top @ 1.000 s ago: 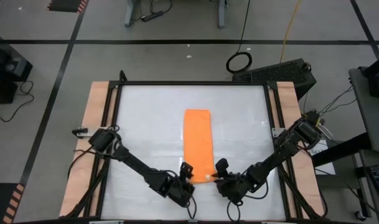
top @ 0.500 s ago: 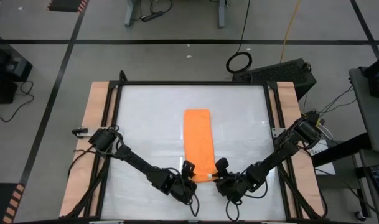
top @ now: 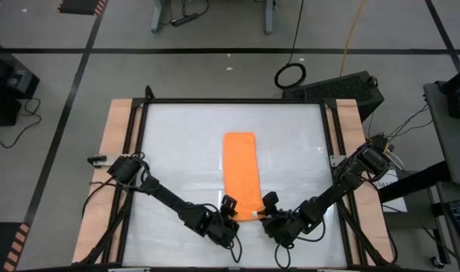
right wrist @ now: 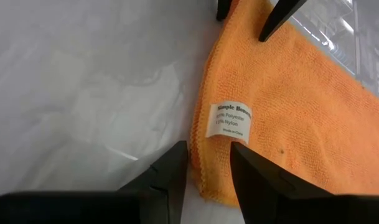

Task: Roll towel
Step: Roll the towel

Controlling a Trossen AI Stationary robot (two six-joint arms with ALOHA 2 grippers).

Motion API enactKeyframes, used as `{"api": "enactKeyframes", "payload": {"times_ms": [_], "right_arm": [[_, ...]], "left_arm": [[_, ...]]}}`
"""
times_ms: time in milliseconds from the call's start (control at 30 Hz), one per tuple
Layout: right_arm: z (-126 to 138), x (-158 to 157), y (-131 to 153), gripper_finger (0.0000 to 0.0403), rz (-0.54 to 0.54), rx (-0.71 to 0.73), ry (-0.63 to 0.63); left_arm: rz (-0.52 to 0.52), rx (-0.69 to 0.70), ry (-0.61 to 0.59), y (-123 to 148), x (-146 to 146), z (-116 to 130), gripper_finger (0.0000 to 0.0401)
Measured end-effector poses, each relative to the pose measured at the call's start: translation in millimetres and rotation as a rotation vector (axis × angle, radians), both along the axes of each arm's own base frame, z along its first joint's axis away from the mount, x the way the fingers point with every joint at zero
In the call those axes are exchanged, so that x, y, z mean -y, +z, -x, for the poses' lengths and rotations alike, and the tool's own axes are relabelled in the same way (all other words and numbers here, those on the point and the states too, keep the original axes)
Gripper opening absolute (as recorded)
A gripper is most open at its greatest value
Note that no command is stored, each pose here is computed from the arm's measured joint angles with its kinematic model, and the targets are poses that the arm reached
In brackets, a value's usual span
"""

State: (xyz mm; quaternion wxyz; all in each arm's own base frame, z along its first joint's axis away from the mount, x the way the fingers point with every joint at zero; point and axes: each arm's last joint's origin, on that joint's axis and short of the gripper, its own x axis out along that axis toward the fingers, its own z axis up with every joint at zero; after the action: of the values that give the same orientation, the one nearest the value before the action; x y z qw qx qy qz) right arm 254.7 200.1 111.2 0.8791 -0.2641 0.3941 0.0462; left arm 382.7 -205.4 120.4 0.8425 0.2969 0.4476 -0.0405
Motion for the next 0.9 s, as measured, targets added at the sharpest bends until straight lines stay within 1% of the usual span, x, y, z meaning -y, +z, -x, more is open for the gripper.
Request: {"api": "enactKeyframes", "payload": {"times_ms": [433,900], "right_arm": [[2.7,-3.3,-0.3,0.0116,-0.045,0.006,-0.032],[2.7,-3.4,-0.3,0.0116,-0.027,0.002,-0.012]], "left_arm": [[0.004,0.006,0.003,0.2,-0.7,-1.1,0.0164],[0.005,0.007,0.003,0.2,-0.7,-1.1,0.0164]]}}
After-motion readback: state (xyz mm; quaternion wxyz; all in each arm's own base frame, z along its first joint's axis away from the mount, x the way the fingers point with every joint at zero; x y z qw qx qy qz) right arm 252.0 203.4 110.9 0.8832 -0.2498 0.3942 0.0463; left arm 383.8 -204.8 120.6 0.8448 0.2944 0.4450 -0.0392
